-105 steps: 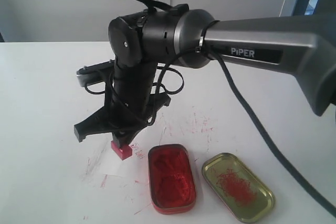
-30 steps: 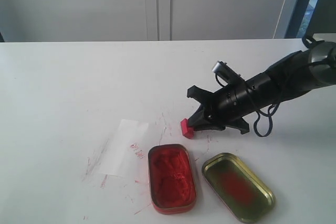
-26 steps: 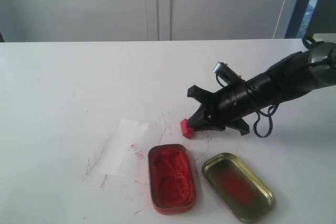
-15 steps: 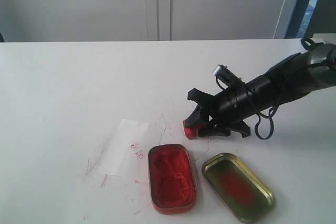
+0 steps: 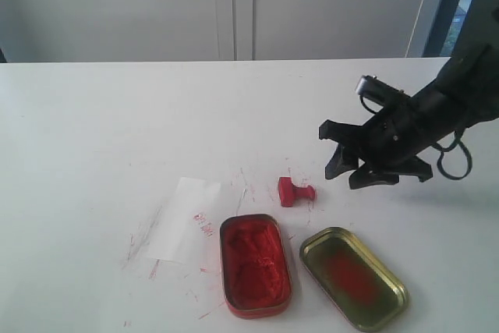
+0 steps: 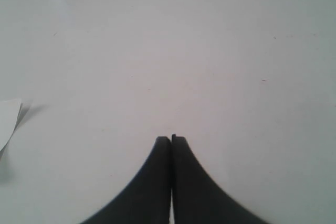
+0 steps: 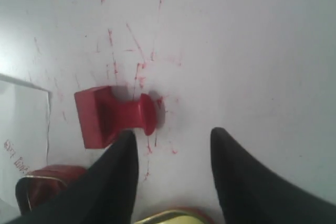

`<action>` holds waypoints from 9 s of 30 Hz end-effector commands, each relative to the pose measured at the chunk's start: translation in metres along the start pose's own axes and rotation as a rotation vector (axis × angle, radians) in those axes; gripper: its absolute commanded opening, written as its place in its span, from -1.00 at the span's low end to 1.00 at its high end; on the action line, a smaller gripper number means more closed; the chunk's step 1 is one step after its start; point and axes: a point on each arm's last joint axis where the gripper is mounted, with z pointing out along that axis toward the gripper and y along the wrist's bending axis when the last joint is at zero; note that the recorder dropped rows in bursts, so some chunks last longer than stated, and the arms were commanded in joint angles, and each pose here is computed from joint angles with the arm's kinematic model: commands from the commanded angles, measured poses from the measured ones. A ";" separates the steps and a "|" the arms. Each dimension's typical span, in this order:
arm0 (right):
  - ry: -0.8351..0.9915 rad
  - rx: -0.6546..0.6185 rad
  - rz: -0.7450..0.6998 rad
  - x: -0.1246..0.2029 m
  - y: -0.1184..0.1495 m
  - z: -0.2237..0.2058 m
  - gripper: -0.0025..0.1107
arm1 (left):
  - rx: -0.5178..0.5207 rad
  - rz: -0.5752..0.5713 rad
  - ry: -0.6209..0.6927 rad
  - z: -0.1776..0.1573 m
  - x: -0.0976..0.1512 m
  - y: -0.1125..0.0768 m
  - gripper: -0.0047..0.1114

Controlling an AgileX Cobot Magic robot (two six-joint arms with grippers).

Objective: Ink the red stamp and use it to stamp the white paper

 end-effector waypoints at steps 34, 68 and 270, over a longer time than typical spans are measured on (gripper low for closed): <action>0.094 0.488 -0.109 0.031 -0.009 -0.100 -0.96 | 0.002 -0.010 0.002 0.000 -0.001 0.000 -0.92; 0.094 0.422 0.028 0.045 -0.056 -0.132 -0.96 | 0.002 -0.010 0.002 0.000 -0.001 0.000 -0.92; -1.078 0.321 -0.283 0.276 -0.066 -0.126 -0.96 | 0.002 -0.010 0.002 0.000 -0.001 0.000 -0.92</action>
